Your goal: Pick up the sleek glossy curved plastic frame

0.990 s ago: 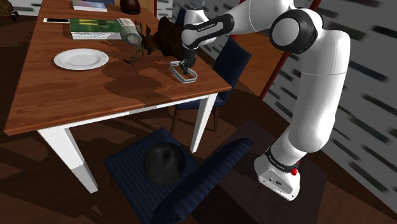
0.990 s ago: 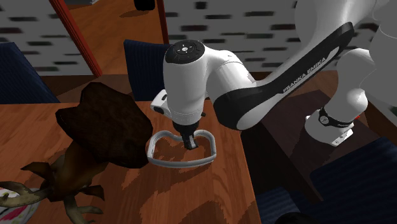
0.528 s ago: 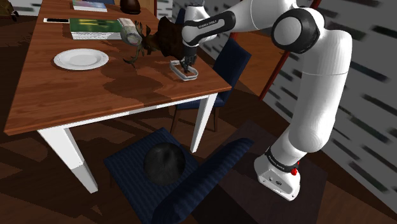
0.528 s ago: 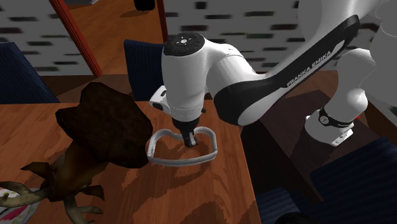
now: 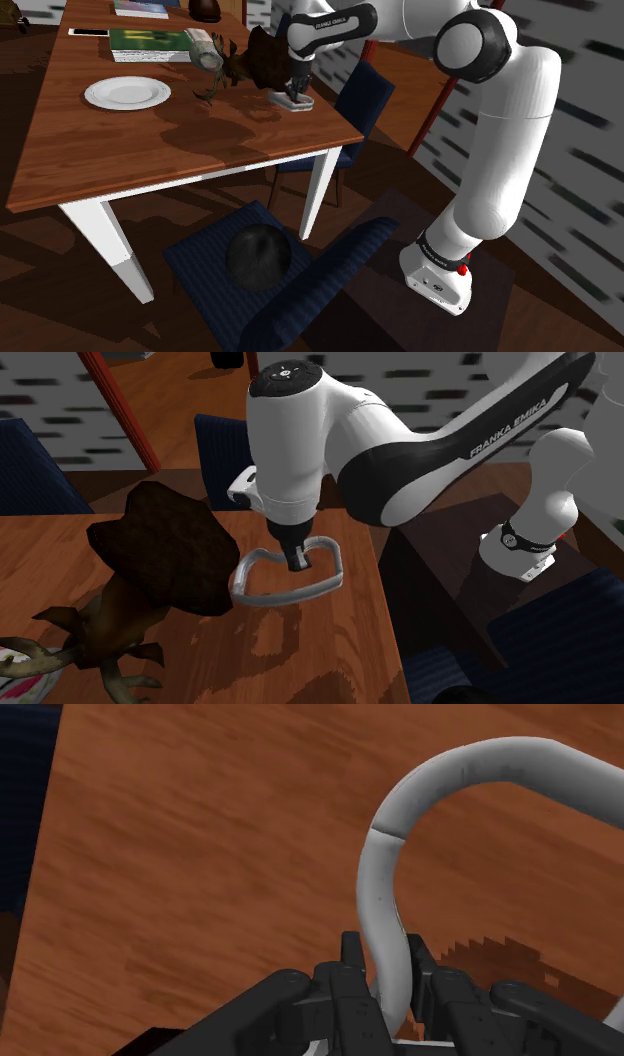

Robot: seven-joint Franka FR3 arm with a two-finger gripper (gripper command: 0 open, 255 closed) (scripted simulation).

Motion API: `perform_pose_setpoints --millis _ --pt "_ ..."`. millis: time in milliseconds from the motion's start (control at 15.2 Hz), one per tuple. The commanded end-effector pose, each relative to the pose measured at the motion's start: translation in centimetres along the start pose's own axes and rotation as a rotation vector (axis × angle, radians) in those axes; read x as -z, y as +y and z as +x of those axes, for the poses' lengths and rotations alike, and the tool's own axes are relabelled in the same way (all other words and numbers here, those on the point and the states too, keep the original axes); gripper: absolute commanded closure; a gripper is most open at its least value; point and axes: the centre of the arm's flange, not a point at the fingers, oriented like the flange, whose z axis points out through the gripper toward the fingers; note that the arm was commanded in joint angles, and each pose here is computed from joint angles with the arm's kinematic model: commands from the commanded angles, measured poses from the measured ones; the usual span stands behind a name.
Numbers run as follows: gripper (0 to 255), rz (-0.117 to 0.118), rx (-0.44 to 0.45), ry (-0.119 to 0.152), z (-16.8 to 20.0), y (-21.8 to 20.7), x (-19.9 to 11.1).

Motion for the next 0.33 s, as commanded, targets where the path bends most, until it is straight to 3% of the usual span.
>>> perform_pose_setpoints --millis 0,264 --pt "255 -0.001 0.0 0.003 0.1 0.1 1.3" --pt "255 -0.001 0.0 0.003 0.1 0.2 2.5"
